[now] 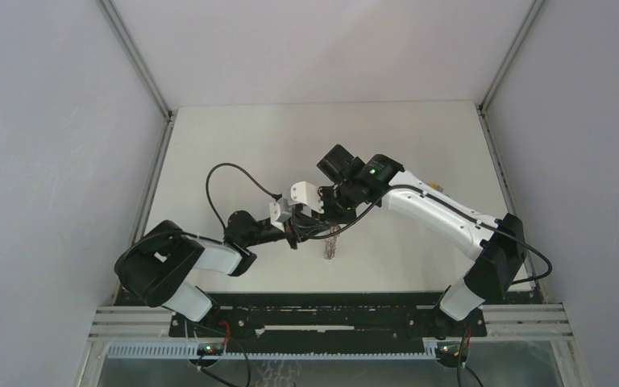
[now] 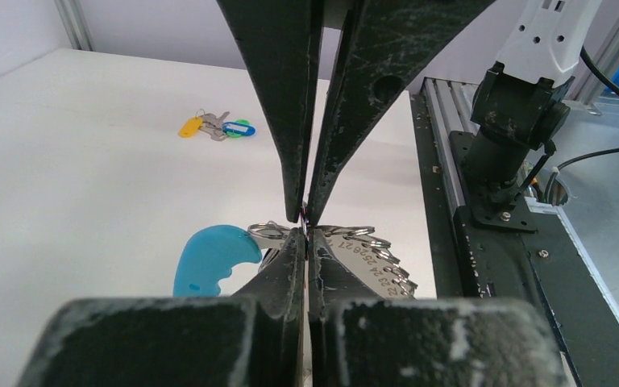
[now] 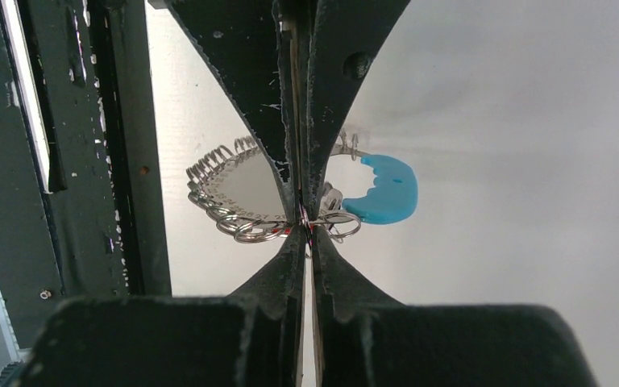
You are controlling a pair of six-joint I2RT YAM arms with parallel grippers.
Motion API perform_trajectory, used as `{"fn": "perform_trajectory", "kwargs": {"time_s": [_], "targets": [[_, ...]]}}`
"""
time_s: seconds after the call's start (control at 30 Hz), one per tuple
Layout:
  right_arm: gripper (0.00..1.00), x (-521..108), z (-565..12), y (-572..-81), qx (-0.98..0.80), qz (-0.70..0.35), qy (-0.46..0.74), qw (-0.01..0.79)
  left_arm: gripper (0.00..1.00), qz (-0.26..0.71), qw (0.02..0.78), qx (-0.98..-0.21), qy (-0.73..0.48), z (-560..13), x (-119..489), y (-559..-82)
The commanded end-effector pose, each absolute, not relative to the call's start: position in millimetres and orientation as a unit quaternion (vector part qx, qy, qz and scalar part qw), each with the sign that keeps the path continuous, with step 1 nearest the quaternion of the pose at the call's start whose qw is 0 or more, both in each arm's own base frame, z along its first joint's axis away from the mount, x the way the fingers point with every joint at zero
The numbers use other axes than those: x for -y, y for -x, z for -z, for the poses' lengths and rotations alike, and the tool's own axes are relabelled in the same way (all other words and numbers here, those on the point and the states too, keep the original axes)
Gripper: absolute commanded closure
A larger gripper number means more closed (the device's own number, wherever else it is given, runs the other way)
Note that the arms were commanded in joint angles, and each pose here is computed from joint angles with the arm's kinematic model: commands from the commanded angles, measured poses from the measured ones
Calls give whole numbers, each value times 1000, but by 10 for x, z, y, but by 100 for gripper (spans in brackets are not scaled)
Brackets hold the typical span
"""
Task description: Put the keys on the keyring
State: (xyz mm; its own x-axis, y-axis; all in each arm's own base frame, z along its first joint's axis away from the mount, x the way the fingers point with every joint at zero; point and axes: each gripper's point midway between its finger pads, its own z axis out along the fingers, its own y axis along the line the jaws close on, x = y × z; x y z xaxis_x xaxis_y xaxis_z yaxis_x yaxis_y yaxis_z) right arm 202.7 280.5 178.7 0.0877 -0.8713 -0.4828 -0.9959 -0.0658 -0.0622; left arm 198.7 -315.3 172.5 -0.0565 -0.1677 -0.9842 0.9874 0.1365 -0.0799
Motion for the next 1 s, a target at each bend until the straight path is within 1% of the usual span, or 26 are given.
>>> {"fn": "perform_trajectory", "kwargs": {"time_s": [0.0, 0.1, 0.17, 0.2, 0.33, 0.43, 0.57, 0.8, 0.97], "targets": [[100, -2877, -1877, -2019, -643, -164, 719, 208, 100, 525, 571, -485, -404, -1881, 3189, -1988], [99, -2844, -1952, -2016, -639, -176, 713, 230, 100, 520, 576, -487, -401, -1883, 3169, -1995], [90, -2821, -2018, -2022, -634, -188, 706, 253, 100, 520, 578, -486, -400, -1895, 3162, -1992], [87, -2790, -2040, -2013, -631, -194, 703, 265, 100, 519, 578, -487, -399, -1895, 3159, -1994], [81, -2731, -2079, -1996, -615, -233, 693, 295, 100, 518, 581, -485, -398, -1917, 3154, -1995], [81, -2726, -2084, -1976, -590, -276, 687, 323, 100, 520, 580, -484, -398, -1923, 3153, -1986], [80, -2722, -2023, -2066, -572, -300, 673, 359, 100, 522, 579, -482, -400, -1933, 3156, -1976], [80, -2809, -1958, -2092, -552, -334, 668, 371, 100, 523, 580, -479, -401, -1957, 3153, -1963], [80, -2856, -1895, -2086, -545, -355, 665, 366, 100, 524, 580, -477, -402, -1961, 3151, -1953]]}}
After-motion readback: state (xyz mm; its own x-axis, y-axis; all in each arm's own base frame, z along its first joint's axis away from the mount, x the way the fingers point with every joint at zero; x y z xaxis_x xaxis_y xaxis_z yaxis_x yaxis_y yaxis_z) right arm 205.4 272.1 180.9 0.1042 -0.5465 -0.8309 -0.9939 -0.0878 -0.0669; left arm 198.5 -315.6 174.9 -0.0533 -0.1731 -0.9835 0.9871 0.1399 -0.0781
